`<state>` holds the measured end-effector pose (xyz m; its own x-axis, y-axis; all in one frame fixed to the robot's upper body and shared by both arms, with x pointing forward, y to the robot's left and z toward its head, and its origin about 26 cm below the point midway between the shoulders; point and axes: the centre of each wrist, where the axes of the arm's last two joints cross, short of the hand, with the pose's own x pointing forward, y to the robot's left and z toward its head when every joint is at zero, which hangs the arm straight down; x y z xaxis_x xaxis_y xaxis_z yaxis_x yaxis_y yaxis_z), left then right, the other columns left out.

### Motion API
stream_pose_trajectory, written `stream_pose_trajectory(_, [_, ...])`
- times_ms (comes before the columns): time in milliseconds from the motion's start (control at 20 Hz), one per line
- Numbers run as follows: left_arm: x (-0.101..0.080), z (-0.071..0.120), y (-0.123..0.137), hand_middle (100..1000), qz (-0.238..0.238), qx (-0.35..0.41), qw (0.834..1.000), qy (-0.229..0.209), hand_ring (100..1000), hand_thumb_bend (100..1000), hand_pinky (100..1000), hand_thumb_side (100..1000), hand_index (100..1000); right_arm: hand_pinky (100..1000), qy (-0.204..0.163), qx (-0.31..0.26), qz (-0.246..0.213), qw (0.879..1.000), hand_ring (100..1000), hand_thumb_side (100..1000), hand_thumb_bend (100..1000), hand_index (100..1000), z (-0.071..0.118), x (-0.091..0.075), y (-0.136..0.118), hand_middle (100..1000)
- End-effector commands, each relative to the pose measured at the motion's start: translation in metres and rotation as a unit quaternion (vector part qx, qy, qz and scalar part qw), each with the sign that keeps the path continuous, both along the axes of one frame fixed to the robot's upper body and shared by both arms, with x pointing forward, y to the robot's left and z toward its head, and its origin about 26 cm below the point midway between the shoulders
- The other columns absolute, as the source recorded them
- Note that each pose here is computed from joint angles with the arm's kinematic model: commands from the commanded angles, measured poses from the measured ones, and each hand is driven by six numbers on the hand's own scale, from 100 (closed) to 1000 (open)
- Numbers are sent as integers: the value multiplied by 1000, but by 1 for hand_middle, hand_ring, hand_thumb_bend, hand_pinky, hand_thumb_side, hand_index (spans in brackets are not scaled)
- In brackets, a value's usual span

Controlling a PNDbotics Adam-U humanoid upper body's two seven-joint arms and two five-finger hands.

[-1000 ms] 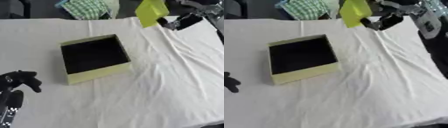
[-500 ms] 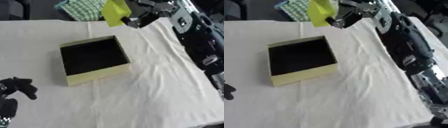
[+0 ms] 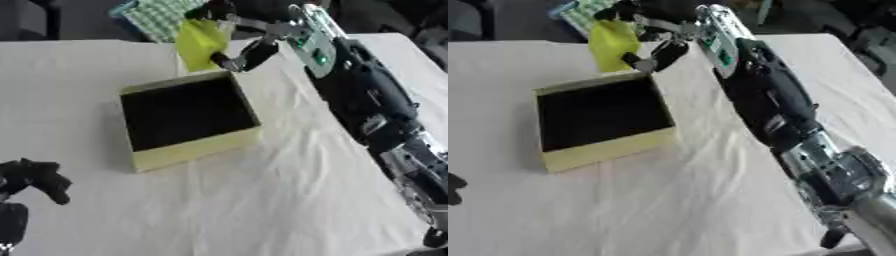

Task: Pick up objects on the table and place them in the box.

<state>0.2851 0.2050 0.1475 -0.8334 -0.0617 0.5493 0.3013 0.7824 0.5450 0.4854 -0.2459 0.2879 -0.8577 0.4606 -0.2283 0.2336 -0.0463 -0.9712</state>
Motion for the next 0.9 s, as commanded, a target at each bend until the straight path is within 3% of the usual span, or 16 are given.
stream_pose_trajectory(50, [-2, 7, -3, 531, -10, -4, 1000, -12, 475, 100, 608, 784, 783, 735, -5, -57, 20, 998, 722, 250, 100, 1000, 10, 1, 4, 320])
stream_pose_trajectory(900, [-2, 8, -4, 530, -12, -7, 1000, -13, 474, 100, 608, 785, 780, 738, 36, -102, 15, 994, 730, 244, 100, 1000, -38, 8, 23, 377])
